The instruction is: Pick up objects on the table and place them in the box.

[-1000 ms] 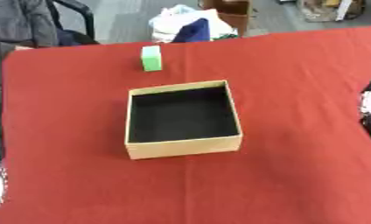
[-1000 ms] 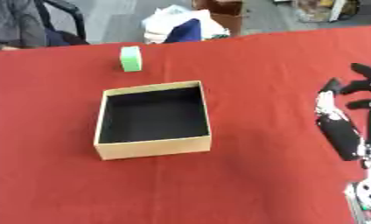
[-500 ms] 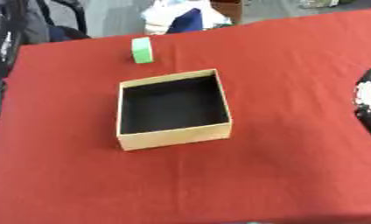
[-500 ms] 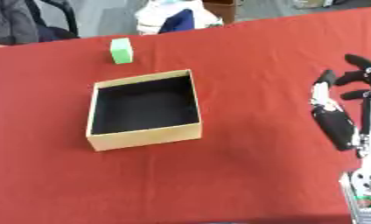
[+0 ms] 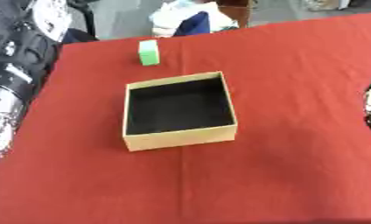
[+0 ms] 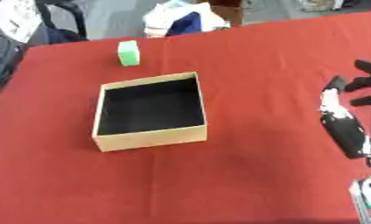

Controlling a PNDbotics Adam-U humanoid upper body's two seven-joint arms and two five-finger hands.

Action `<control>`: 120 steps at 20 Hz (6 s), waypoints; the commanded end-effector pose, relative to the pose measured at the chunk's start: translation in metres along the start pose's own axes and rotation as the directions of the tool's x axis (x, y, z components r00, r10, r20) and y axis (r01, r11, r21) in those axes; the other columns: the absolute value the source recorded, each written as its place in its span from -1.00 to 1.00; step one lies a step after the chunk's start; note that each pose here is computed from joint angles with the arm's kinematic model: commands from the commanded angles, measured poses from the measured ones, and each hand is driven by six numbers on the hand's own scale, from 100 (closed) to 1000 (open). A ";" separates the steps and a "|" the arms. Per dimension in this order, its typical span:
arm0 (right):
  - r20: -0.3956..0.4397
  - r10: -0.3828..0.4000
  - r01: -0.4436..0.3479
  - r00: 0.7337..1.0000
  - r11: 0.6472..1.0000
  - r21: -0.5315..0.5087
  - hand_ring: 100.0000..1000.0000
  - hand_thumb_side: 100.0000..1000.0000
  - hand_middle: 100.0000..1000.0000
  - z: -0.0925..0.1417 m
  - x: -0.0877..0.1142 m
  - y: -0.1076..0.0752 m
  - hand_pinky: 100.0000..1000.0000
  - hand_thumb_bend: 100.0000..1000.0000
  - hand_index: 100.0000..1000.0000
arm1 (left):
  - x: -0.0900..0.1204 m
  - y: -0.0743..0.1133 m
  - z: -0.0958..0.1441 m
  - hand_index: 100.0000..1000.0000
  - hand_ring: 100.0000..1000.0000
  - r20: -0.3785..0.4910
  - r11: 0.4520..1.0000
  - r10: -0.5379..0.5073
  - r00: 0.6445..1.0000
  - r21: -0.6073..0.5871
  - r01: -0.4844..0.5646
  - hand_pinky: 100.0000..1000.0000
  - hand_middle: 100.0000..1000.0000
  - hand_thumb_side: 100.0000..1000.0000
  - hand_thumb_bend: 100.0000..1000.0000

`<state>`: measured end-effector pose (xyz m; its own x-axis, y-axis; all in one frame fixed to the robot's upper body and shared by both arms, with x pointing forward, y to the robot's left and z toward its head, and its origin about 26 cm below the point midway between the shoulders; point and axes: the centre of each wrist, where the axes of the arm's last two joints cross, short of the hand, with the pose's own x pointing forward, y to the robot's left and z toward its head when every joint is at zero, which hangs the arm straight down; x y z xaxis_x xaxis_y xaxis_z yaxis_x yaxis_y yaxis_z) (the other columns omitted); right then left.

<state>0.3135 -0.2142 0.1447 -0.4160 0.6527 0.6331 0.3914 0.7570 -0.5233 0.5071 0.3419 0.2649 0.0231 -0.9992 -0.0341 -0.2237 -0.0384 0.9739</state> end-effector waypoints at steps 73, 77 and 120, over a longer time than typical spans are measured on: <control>0.069 -0.050 0.054 0.996 0.997 -0.057 0.46 0.02 -0.09 -0.013 0.013 -0.011 -0.01 -1.00 0.63 | 0.009 0.084 0.054 0.21 -0.08 0.500 0.979 0.024 0.866 0.163 -0.122 0.20 -0.18 -1.00 -0.87; 0.078 -0.052 0.056 0.996 0.997 -0.051 0.46 0.02 -0.09 -0.014 0.015 -0.011 0.00 -1.00 0.63 | 0.026 0.084 0.081 0.21 -0.07 0.630 0.986 0.026 0.776 0.112 -0.124 0.20 -0.17 -0.98 -0.90; 0.075 -0.067 0.072 0.995 0.995 -0.065 0.47 0.03 -0.10 -0.014 0.016 -0.011 0.00 -1.00 0.64 | 0.036 0.025 0.207 0.52 0.20 0.670 0.462 0.564 0.482 0.228 -0.857 0.26 0.11 -0.09 -1.00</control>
<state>0.3160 -0.2109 0.1610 -0.4849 0.6007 0.6356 0.3968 0.7988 -0.4522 0.3084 0.2991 0.2299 -0.7434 -0.5546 0.3738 -0.3254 0.7882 0.5223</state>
